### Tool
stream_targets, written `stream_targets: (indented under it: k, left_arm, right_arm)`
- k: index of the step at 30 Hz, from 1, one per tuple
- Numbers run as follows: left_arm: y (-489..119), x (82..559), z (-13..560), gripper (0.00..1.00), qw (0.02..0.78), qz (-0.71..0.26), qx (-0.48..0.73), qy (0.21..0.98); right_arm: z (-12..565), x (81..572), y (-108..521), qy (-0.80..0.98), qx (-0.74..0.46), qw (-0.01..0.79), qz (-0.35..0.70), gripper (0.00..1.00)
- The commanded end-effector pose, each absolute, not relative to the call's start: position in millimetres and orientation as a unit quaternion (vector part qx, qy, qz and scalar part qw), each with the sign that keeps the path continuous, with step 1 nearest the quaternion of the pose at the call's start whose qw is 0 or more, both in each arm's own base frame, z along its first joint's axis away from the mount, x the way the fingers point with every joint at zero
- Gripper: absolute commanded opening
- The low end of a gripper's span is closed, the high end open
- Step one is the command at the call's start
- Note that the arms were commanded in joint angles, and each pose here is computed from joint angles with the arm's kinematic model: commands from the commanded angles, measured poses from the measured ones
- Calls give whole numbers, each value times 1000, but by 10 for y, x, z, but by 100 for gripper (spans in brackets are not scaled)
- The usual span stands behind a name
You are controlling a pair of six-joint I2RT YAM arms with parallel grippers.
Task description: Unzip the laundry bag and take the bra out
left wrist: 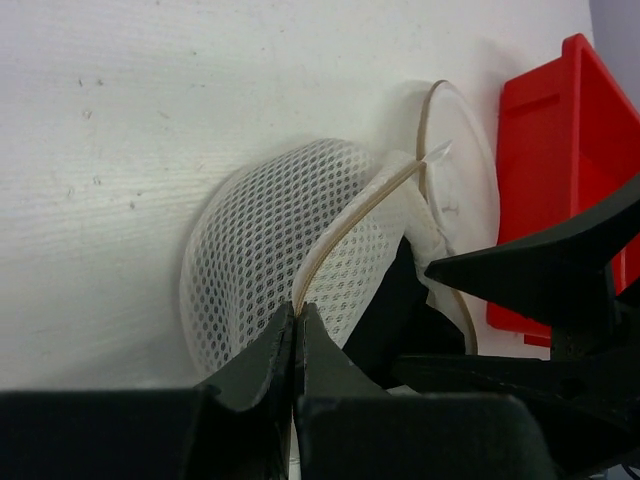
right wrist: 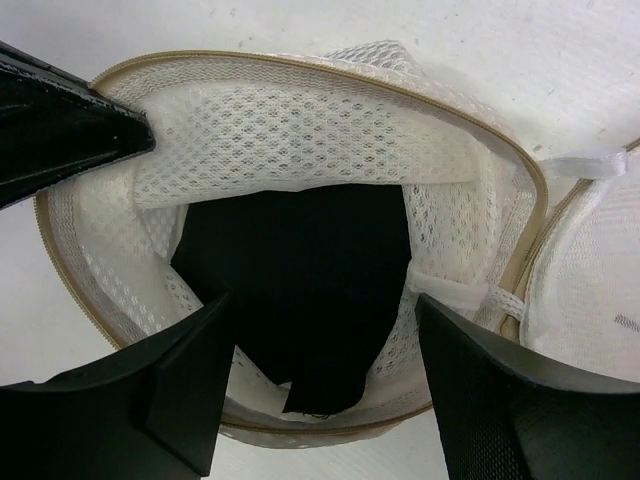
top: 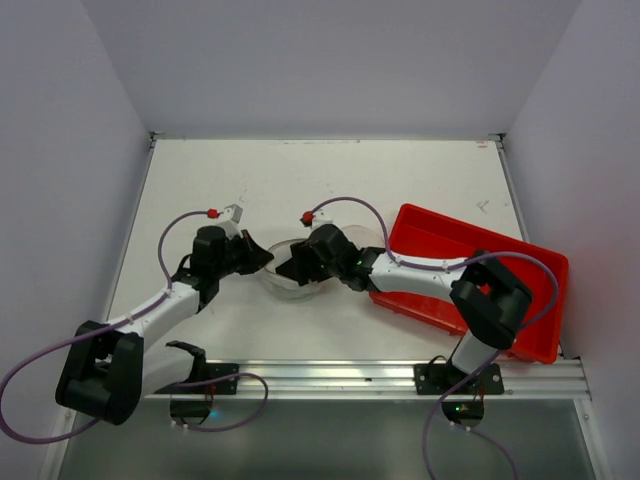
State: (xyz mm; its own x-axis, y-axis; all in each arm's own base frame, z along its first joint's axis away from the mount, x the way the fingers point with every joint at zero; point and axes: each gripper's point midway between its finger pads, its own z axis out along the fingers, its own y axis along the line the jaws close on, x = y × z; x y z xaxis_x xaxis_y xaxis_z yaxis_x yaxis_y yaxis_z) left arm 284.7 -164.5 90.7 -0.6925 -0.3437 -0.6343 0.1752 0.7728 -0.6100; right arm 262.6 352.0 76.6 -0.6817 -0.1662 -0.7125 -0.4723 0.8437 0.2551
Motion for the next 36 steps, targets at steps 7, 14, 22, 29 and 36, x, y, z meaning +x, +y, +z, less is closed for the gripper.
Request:
stream_targets:
  k: [7, 14, 22, 29, 36]
  left_arm:
    - [-1530, 2800, 672, 0, 381, -299, -70, 872]
    - [-1484, 2820, 548, 0, 372, -281, -79, 881]
    - [-1465, 2857, 574, 0, 377, -276, -85, 880]
    - [-1437, 2929, 727, 0, 392, -268, -85, 876]
    - [-1309, 2974, 759, 0, 400, -231, -98, 882]
  right_arm:
    - [535, 2505, 3790, 888, -192, 332, 254, 79]
    - [363, 2606, 3848, 894, -197, 330, 229, 74]
    - [454, 2652, 3849, 888, -198, 346, 229, 28]
    - [995, 2684, 3857, 858, -206, 393, 257, 0]
    - [1647, 2710, 3664, 818, -189, 466, 278, 0]
